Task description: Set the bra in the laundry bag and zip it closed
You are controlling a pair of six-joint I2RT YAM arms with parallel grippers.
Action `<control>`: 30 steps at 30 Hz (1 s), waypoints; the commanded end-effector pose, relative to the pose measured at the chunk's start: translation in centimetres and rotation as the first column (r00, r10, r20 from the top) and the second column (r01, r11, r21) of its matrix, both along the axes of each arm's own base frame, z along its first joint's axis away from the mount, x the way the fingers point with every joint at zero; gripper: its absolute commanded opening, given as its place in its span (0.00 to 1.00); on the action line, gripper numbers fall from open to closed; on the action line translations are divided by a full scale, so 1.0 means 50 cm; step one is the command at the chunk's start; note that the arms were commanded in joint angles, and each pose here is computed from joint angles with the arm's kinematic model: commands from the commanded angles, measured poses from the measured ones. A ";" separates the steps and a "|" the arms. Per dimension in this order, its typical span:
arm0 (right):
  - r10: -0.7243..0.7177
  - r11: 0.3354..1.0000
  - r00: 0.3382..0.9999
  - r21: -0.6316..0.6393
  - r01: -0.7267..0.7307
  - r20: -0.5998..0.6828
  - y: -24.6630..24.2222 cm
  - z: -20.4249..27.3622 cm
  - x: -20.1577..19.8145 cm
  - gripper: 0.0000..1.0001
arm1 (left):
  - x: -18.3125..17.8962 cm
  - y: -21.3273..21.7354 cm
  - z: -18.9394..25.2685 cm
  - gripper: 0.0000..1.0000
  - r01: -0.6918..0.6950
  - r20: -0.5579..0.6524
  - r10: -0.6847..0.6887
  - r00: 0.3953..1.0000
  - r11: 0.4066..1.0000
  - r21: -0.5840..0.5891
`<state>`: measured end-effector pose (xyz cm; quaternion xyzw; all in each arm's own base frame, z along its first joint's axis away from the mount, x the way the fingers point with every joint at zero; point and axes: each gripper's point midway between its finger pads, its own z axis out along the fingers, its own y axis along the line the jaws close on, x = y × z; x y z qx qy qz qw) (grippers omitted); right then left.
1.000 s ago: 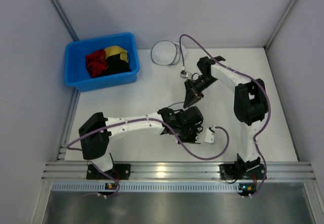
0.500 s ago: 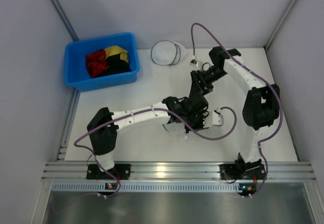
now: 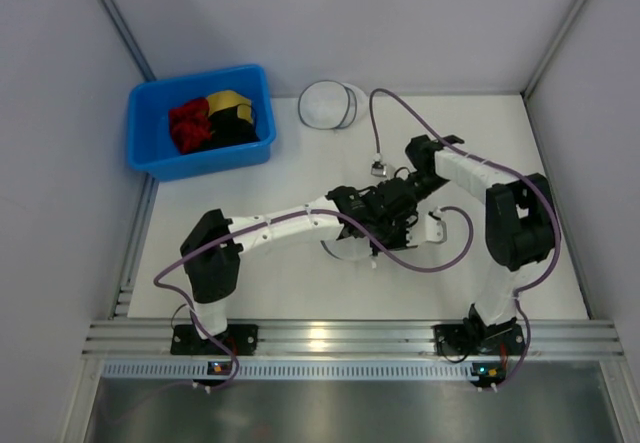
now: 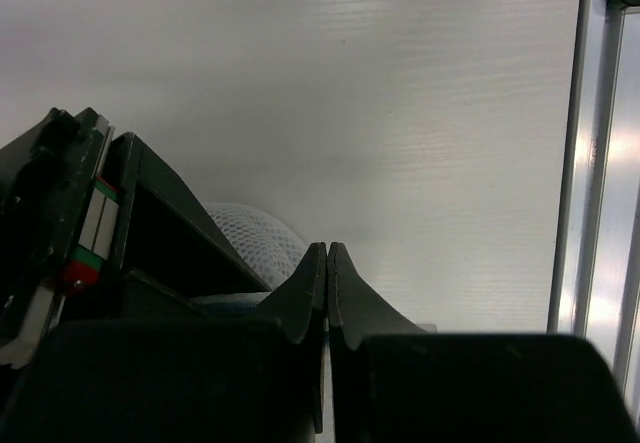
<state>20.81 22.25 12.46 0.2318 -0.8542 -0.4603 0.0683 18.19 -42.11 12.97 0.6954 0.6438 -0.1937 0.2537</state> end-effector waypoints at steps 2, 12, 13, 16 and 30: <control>-0.002 0.995 0.999 0.096 -0.001 0.033 0.033 0.019 0.013 0.26 | 0.017 -0.018 0.043 0.00 0.016 0.048 -0.013 0.999 0.998 -0.053; -0.028 0.996 0.996 0.091 0.020 0.085 0.035 0.030 0.071 0.00 | -0.053 0.029 0.022 0.00 0.070 -0.046 -0.072 0.996 0.996 -0.046; -0.035 0.995 0.996 0.092 0.027 0.083 0.035 0.029 0.082 0.00 | -0.078 0.048 0.011 0.00 0.116 -0.037 -0.117 0.992 0.993 -0.030; -0.061 0.993 0.994 0.106 0.052 0.089 0.027 0.036 0.112 0.00 | -0.137 0.088 -0.018 0.00 0.194 -0.042 -0.193 0.980 0.981 0.009; -0.082 0.994 0.986 0.083 0.071 0.147 0.013 0.064 0.146 0.00 | -0.119 0.111 -0.031 0.00 0.194 0.043 -0.199 0.979 0.976 0.100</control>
